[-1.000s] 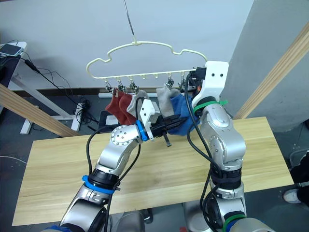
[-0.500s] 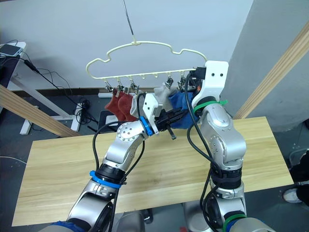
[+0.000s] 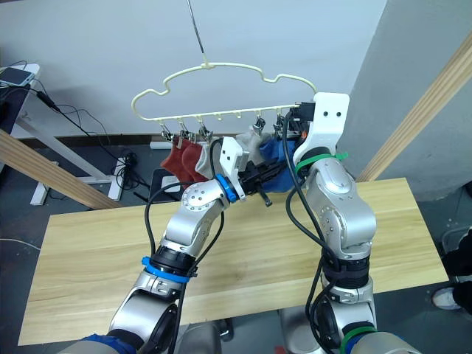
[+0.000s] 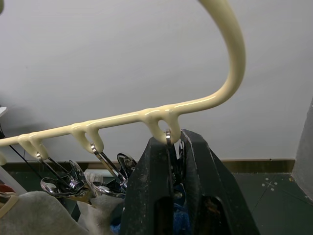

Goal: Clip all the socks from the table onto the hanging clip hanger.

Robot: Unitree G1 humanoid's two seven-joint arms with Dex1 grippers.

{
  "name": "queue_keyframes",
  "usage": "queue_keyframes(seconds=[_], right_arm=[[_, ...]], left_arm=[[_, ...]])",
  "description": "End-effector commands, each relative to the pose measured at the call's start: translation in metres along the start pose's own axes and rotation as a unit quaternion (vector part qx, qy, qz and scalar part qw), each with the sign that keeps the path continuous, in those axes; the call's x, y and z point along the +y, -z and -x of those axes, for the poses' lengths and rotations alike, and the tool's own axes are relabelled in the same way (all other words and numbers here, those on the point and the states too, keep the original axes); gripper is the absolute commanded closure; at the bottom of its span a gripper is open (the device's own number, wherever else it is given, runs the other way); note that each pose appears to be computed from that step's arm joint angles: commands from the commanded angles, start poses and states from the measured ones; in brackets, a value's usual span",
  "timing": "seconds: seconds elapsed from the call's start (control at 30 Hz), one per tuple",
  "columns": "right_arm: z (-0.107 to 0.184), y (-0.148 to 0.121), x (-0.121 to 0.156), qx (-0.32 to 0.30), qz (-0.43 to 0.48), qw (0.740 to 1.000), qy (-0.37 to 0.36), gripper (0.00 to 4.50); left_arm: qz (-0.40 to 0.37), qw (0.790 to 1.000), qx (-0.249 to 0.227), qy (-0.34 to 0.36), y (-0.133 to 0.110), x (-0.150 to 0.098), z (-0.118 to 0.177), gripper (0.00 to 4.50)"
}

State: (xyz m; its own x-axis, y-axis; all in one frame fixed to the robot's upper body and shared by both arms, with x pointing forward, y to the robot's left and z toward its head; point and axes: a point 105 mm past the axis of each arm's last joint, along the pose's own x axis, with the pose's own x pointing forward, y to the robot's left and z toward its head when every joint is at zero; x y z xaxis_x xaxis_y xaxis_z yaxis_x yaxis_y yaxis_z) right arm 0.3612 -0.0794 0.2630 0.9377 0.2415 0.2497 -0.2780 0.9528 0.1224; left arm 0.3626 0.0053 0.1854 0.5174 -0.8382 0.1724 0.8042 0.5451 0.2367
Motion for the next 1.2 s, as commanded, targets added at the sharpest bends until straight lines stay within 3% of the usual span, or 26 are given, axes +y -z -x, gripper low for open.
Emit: queue_keyframes(seconds=[0.03,0.53,0.83,1.03,1.2], right_arm=[[0.006,-0.022,0.004,-0.043,0.0,0.999,-0.007,4.5],[0.006,-0.02,0.004,-0.035,-0.009,0.999,-0.004,4.5],[0.008,-0.02,0.008,-0.032,-0.022,0.999,-0.012,1.28],[0.02,-0.026,0.005,-0.038,-0.021,0.999,-0.022,1.28],[0.036,-0.025,0.004,-0.025,0.005,0.998,-0.056,1.25]], left_arm=[[0.003,1.0,-0.027,-0.004,-0.015,0.001,-0.006,4.47],[0.005,0.999,-0.036,-0.03,-0.021,0.007,-0.013,4.47],[0.01,0.999,-0.04,-0.019,-0.023,0.002,-0.016,4.5],[0.006,1.0,-0.027,0.012,-0.017,-0.007,-0.012,4.5],[-0.004,0.998,0.015,0.065,-0.002,-0.015,0.003,3.18]])
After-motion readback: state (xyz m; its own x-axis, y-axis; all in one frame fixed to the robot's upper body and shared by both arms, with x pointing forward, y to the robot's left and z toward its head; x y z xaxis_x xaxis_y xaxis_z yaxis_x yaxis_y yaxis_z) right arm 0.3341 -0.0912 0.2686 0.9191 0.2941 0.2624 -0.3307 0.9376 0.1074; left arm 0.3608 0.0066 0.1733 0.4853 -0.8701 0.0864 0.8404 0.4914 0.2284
